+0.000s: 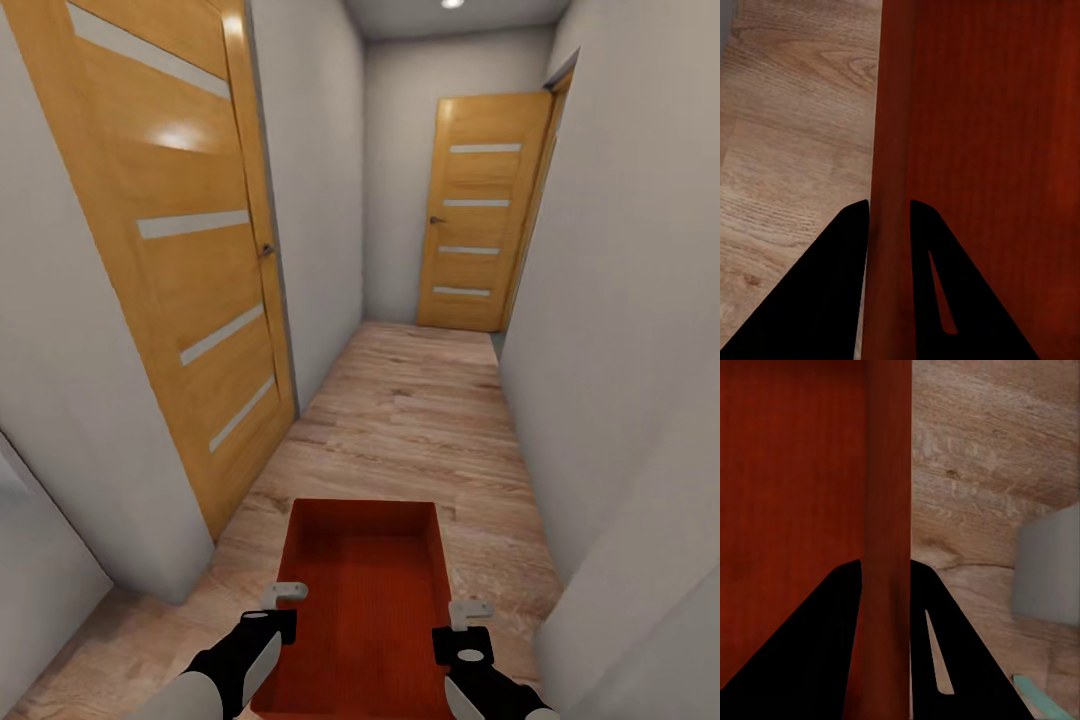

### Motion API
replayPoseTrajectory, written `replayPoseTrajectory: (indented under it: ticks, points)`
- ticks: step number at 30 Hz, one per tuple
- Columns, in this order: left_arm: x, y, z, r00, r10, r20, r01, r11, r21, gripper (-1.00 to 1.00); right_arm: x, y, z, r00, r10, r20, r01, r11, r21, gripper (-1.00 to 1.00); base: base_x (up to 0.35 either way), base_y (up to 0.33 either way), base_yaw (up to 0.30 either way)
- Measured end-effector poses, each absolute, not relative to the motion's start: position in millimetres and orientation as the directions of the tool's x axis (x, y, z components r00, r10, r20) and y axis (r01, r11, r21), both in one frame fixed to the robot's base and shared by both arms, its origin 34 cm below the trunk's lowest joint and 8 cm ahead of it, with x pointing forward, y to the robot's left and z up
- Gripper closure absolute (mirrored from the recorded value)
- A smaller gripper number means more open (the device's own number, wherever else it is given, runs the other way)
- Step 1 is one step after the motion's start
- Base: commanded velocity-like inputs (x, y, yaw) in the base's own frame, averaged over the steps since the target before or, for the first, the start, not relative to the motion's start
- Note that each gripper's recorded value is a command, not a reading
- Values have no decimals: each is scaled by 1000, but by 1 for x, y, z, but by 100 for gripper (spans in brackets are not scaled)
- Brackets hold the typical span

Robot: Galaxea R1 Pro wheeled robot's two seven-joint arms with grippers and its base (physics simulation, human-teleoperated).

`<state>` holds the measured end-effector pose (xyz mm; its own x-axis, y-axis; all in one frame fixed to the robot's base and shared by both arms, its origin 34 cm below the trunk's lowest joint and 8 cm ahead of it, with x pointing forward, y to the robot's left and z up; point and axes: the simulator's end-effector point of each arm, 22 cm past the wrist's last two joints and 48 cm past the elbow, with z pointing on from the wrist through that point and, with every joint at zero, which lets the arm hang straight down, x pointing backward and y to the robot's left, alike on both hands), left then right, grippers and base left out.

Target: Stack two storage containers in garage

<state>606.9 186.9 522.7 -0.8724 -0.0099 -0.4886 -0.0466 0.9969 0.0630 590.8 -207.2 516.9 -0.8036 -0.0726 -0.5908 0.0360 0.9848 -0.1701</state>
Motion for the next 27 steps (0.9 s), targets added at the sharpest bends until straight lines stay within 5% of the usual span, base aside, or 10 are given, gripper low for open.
replayPoseTrajectory:
  ticks: [8, 27]
  points:
    - [607, 187, 523, -872, -10, -489, -47, 997, 63, 100, 591, -207, 517, -803, -73, -591, 36, 985, -170, 100, 322, 0, -20]
    - [607, 187, 523, -872, -10, -490, -47, 997, 62, 100, 591, -207, 517, -803, -73, -592, 37, 985, -170, 100, 322, 0, -208]
